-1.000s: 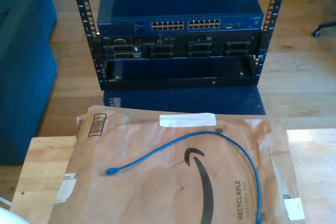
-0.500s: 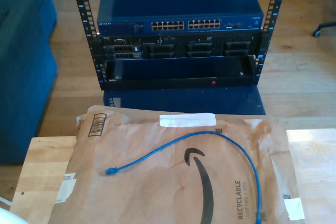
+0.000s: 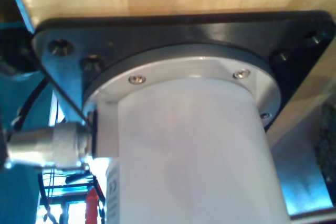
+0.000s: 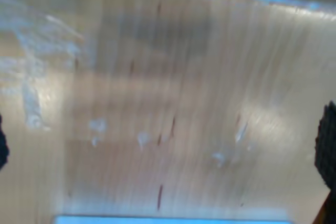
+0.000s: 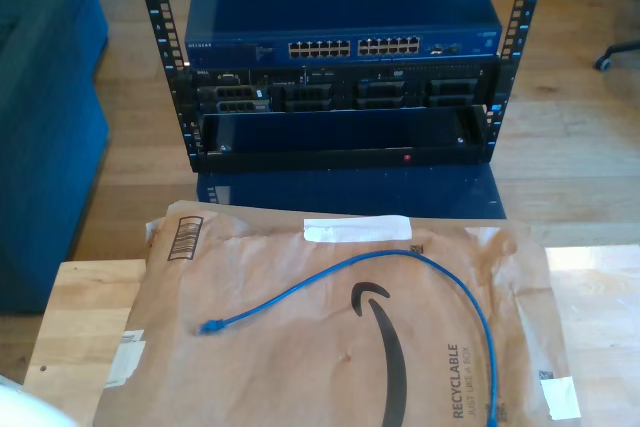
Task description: Grab the cable and plug it in
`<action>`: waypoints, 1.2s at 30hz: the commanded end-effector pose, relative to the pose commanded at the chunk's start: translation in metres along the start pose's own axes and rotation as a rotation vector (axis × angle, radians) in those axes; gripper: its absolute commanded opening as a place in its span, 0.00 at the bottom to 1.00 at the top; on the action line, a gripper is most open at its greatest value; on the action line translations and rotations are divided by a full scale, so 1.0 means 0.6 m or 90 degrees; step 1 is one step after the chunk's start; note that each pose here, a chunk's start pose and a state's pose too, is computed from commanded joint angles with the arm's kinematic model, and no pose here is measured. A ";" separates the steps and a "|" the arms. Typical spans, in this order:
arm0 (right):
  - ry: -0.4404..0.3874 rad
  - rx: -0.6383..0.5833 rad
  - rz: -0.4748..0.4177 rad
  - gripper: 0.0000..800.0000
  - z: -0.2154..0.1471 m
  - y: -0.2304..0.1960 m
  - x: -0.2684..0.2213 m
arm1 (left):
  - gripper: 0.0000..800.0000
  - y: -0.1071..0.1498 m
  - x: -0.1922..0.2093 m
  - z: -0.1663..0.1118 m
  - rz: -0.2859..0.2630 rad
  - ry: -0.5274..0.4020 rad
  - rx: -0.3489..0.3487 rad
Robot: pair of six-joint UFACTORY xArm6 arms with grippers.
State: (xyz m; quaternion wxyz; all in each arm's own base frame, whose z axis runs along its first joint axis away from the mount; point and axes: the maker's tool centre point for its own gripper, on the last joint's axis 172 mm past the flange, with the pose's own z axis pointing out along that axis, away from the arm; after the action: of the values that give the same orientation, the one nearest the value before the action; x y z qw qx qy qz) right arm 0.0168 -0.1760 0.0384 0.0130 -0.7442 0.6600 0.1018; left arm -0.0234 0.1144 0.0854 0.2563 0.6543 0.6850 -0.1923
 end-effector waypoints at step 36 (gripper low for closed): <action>0.161 0.024 0.051 1.00 -0.297 -0.469 -0.276 | 1.00 0.414 -0.199 -0.125 -0.132 0.001 0.106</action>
State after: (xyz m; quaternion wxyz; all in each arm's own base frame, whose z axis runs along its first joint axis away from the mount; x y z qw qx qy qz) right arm 0.2998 -0.0049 0.2086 -0.0606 -0.7236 0.6875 -0.0050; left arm 0.2180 0.0813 0.2350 0.1791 0.5992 0.7308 -0.2734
